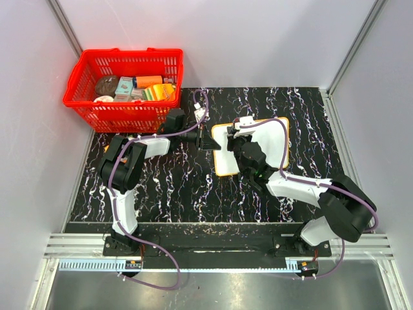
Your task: Write a sentence on the whiteboard
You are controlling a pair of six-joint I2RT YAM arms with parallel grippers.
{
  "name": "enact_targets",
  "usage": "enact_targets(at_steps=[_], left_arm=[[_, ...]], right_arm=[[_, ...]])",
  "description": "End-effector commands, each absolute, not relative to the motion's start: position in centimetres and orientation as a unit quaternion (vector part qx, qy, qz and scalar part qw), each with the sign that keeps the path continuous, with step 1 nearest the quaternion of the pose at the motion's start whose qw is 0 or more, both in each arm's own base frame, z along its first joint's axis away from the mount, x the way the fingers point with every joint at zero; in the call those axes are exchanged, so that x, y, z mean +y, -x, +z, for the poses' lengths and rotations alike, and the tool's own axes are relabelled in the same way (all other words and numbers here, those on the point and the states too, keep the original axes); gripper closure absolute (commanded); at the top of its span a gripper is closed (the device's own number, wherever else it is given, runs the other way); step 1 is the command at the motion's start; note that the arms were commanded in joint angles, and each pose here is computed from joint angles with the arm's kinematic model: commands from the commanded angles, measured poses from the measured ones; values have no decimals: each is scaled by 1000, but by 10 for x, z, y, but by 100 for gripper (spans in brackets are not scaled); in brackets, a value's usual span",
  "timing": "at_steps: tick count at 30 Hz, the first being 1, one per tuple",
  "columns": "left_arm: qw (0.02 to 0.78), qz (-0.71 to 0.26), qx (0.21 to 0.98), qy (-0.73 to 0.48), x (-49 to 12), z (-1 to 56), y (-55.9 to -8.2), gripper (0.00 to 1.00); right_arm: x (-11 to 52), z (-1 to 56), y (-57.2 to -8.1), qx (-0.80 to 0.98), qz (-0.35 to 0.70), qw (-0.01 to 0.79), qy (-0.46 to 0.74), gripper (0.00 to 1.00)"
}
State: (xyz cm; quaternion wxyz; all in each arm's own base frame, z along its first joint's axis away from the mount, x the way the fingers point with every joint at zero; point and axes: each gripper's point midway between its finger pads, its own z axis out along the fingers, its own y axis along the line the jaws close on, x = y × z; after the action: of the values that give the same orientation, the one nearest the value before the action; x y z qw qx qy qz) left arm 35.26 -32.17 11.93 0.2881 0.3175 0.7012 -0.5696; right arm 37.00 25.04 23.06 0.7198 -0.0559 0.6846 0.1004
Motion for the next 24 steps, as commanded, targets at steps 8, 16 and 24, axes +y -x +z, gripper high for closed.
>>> enact_targets(at_steps=[8, 16, 24], left_arm=[[282, -554, 703, -346, -324, 91, -344, 100], [282, -552, 704, -346, -324, 90, -344, 100], [282, -551, 705, -347, -324, 90, -344, 100]], right_arm=[[244, 223, -370, 699, 111, 706, 17, 100], [241, 217, -365, 708, 114, 697, 19, 100], [239, 209, -360, 717, 121, 686, 16, 100]])
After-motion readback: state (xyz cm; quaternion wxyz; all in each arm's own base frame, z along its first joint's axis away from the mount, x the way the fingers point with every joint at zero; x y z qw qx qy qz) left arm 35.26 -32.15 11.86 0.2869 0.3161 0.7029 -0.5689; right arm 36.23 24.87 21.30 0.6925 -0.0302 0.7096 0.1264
